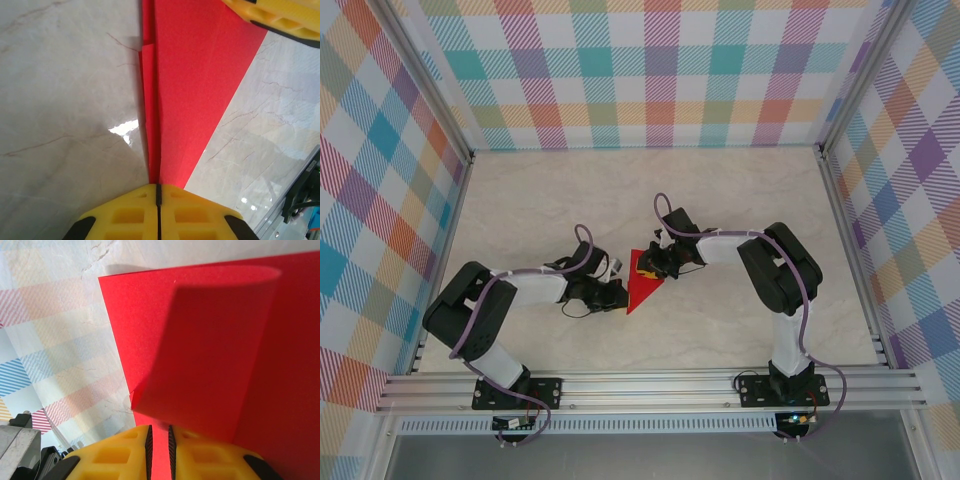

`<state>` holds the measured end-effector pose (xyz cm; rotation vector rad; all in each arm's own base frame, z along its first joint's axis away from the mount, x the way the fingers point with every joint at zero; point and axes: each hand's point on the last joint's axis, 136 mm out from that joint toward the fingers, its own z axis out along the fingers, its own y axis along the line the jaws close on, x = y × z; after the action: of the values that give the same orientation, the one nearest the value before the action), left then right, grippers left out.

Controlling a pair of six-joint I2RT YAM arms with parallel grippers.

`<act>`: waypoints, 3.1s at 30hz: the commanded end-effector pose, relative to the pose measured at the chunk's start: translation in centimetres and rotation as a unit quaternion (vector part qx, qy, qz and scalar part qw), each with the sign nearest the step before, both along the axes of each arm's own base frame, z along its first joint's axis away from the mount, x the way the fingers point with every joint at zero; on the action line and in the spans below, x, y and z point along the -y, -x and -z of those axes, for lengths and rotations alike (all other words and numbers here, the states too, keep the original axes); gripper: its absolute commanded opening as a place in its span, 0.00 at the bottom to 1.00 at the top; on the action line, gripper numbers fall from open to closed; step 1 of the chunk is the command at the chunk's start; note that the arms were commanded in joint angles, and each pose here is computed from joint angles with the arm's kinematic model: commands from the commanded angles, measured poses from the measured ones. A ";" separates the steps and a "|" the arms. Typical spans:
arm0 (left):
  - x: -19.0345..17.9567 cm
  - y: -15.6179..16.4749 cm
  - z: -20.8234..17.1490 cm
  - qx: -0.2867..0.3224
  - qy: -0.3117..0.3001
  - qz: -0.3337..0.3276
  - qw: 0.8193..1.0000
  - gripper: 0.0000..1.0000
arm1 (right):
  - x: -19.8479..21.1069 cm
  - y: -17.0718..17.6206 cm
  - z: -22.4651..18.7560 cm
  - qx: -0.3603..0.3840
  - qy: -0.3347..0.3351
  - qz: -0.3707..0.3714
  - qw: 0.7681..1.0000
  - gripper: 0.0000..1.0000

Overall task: Fold a paper plane with a square sheet of paper (pick it up from the middle)
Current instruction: Fourth fold the wing at the center of the table.

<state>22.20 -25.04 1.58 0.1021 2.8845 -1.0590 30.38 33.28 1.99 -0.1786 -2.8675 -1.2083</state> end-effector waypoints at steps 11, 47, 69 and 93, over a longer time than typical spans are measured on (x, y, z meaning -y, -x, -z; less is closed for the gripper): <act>-4.8 6.1 4.7 -0.089 -0.204 0.052 0.974 0.06 | 2.3 2.1 4.2 -0.049 0.071 0.003 0.996 0.19; 2.9 -3.8 -6.5 0.098 0.036 -0.077 0.991 0.24 | 2.3 2.4 4.5 -0.055 0.072 -0.001 0.996 0.19; -0.1 -0.6 2.1 0.010 -0.044 -0.076 0.996 0.19 | 2.4 2.6 5.0 -0.060 0.075 -0.003 0.995 0.19; 3.4 -2.3 -5.0 0.044 0.067 -0.064 0.995 0.20 | 2.4 2.6 5.0 -0.061 0.076 -0.003 0.995 0.19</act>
<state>24.54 -27.78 7.24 -0.0265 2.6578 -1.1330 30.09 33.33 1.93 -0.1472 -2.8577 -1.2061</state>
